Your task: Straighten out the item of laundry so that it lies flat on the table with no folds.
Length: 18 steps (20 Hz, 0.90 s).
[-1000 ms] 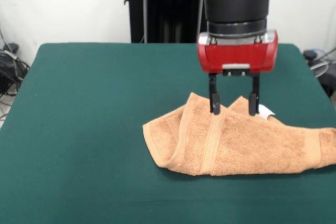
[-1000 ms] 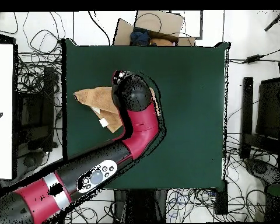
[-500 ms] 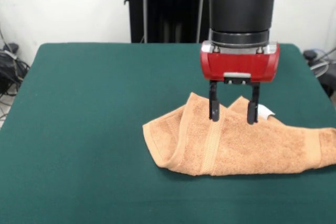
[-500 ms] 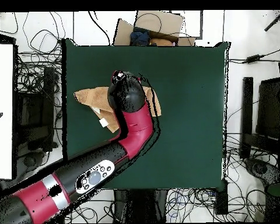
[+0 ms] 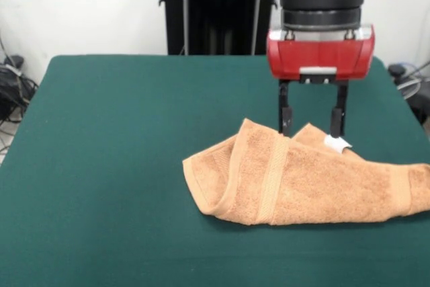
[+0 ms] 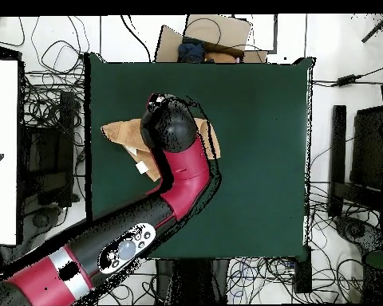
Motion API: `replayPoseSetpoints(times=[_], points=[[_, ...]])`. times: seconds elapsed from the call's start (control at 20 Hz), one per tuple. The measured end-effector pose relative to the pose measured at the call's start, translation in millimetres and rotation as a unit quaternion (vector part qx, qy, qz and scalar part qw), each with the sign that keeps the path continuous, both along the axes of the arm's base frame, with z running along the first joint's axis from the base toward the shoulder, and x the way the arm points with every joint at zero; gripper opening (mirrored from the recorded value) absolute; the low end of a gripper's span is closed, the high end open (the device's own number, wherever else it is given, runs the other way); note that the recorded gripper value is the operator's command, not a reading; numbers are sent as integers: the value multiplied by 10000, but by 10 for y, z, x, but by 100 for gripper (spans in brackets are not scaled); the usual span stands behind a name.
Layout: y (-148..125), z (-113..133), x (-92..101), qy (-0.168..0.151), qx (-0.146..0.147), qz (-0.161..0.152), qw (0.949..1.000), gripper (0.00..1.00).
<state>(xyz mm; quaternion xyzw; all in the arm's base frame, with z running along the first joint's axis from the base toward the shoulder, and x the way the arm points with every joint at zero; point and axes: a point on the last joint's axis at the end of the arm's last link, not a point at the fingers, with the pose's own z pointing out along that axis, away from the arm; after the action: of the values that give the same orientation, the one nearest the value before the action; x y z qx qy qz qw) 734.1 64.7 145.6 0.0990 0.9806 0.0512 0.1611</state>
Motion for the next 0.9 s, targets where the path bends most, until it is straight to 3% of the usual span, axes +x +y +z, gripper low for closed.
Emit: replayPoseSetpoints(times=[0.4,0.9], points=[[2,181,9,-146,245,-82,9996,100],[-375,189,-37,-185,579,-440,9972,100]])
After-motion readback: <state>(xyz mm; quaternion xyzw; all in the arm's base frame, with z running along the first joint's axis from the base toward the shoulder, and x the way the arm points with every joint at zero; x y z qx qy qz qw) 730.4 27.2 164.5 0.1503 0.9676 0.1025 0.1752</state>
